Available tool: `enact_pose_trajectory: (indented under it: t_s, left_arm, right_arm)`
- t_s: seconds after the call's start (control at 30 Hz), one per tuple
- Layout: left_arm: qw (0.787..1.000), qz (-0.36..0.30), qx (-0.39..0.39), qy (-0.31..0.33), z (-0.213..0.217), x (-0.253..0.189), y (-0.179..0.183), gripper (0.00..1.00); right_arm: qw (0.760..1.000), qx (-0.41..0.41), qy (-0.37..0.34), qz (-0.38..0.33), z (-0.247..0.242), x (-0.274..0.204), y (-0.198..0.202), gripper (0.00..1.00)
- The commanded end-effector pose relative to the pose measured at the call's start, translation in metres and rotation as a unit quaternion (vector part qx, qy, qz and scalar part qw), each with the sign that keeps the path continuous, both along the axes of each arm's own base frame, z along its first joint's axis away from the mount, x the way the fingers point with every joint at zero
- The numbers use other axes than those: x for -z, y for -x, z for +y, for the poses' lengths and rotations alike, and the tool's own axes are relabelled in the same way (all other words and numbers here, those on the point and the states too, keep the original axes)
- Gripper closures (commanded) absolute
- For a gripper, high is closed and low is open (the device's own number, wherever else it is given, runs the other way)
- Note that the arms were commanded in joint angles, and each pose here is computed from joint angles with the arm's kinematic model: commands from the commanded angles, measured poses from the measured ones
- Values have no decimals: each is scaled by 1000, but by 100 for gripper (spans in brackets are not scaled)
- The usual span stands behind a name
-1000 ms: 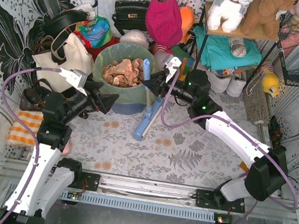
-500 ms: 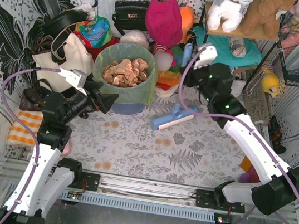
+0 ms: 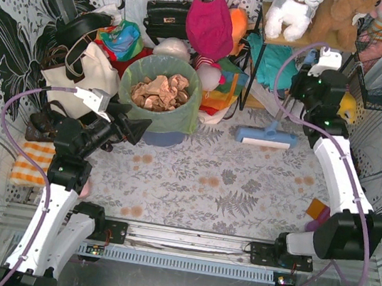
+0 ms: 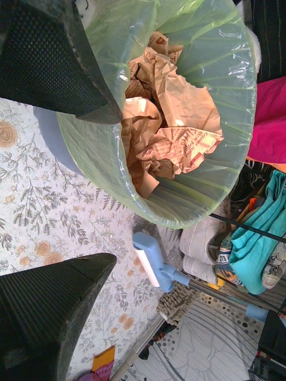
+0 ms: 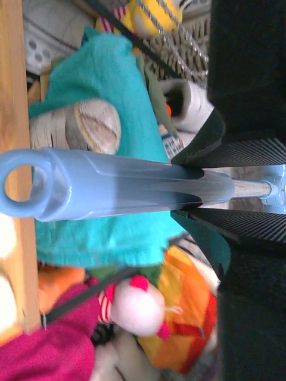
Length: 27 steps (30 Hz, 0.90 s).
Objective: Tie the trash bag
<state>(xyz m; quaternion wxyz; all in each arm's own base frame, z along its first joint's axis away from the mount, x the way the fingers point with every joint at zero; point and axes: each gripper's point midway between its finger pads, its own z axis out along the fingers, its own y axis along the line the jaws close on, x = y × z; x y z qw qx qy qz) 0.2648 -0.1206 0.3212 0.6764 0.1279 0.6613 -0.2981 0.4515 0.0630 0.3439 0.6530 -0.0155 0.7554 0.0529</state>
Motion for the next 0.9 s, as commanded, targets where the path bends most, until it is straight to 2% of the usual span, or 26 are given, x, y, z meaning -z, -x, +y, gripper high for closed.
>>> enact_pose_trajectory:
  t_s: [0.0,0.27,0.6,0.73,0.87]
  left_arm:
    - [1000,-25,6,5,-2,-10,2,2]
    - [1000,-23,4,5,-2,-9,1,2]
    - [1000,-21,1,4,-1,-8,-1,2]
    - [1000,-20,2,3,-1,-8,-2,2]
    - [1000,-20,2,3,-1,-7,-2,2]
  right_arm:
    - [995,23,-7,-92,-26,-56,-24,100]
    - [990,50,63,-112,-57,-46,-61,100]
    - [984,49,85,-147,-65,-38,-74,100]
    - [985,59,81,-144,-68,-35,-73,76]
    - [984,56,80,-149,-67,-43,-69,64]
